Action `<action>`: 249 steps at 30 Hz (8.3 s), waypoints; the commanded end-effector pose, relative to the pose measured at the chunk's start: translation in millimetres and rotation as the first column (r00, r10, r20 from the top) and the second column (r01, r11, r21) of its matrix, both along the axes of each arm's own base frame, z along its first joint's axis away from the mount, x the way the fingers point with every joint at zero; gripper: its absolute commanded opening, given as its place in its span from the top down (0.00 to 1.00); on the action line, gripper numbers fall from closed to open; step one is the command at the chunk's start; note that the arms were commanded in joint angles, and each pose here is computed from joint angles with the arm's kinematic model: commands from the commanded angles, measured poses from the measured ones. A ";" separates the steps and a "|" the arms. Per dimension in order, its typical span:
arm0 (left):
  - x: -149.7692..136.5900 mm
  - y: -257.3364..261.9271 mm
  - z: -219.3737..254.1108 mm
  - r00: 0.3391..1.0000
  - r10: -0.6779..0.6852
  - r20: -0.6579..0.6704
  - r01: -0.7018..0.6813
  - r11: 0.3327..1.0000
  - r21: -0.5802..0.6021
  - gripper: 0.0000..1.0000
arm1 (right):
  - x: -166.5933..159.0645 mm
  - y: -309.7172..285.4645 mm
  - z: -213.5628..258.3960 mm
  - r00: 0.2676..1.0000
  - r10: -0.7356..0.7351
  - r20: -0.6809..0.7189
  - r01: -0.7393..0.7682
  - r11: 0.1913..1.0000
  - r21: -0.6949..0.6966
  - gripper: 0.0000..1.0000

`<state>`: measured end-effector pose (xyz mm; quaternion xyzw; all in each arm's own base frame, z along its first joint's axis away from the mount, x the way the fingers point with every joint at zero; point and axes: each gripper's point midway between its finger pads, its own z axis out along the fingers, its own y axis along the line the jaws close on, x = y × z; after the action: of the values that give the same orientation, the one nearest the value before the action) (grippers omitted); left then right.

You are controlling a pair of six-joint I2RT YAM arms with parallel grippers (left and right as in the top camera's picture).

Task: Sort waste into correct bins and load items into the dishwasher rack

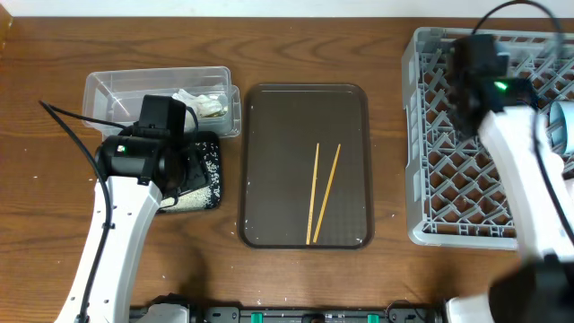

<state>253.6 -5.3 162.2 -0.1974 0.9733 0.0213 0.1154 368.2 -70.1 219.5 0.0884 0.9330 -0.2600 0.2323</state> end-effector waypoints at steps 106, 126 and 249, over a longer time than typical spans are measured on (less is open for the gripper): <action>-41.1 49.8 20.0 0.977 0.213 0.002 -0.212 0.976 -0.051 0.20 | -109.3 282.0 -236.5 0.850 0.171 -0.498 0.084 0.890 0.448 0.76; -40.7 49.9 20.1 0.977 0.213 0.003 -0.212 0.976 -0.051 0.20 | -56.5 214.9 -88.2 0.888 0.426 -0.174 -0.266 0.785 0.560 0.99; -40.3 49.9 20.2 0.977 0.213 0.005 -0.212 0.976 -0.052 0.20 | 3.0 32.5 -120.5 0.953 0.183 -0.241 -0.185 0.983 0.015 0.16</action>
<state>214.5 42.0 183.8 -0.2956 0.9482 0.0034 0.1164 371.6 -37.1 105.2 -0.0265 0.9599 -0.2359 0.1489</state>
